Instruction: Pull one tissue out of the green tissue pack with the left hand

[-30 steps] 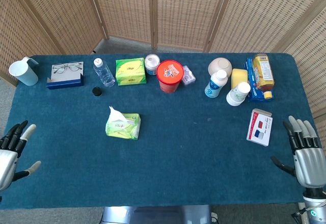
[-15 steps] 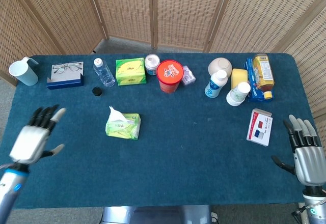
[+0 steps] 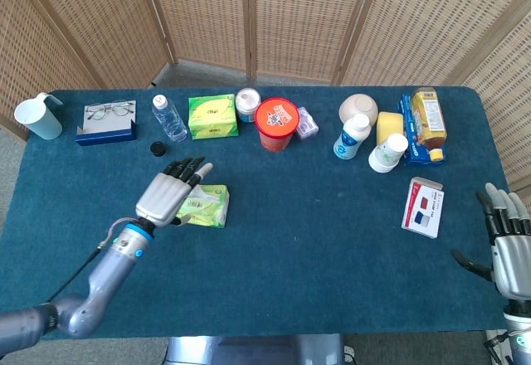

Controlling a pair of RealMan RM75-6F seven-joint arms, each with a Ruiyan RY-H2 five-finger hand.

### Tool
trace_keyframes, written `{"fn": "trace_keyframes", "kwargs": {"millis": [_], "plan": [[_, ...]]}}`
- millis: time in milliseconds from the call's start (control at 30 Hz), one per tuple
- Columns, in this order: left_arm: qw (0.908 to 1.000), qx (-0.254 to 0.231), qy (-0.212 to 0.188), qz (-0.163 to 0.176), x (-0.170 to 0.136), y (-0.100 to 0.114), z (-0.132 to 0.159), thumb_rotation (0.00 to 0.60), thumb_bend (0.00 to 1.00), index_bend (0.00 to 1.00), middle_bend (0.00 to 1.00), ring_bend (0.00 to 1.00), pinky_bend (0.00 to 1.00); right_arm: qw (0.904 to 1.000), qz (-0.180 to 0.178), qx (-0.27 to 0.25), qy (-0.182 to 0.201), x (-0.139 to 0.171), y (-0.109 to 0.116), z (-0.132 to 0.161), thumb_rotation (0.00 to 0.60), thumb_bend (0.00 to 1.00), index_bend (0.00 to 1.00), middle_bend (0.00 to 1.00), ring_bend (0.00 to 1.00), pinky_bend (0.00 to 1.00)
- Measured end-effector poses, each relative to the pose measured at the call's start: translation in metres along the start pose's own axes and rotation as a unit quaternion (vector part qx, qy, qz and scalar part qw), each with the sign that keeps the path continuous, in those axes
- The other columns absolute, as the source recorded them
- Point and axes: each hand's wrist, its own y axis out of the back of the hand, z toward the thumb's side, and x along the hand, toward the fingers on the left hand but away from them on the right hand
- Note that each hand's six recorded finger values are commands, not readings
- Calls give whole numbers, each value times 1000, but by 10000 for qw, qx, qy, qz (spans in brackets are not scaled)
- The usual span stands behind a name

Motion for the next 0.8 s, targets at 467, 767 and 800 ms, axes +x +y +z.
{"fn": "trace_keyframes", "kwargs": {"millis": [467, 767, 800], "plan": [[9985, 155, 514, 89, 26, -6, 11, 600, 305, 541, 539, 526, 729, 10000, -32, -86, 12, 1, 5, 0, 600, 0, 0, 0, 0, 0], [9978, 290, 560, 177, 22, -14, 0, 600, 620, 708, 753, 716, 857, 9999, -36, -125, 15, 1, 5, 0, 600, 0, 0, 0, 0, 0], [9979, 295, 551, 197, 20, -13, -2, 600, 629, 712, 762, 723, 864, 9999, -38, -130, 13, 1, 5, 0, 600, 0, 0, 0, 0, 0]]}}
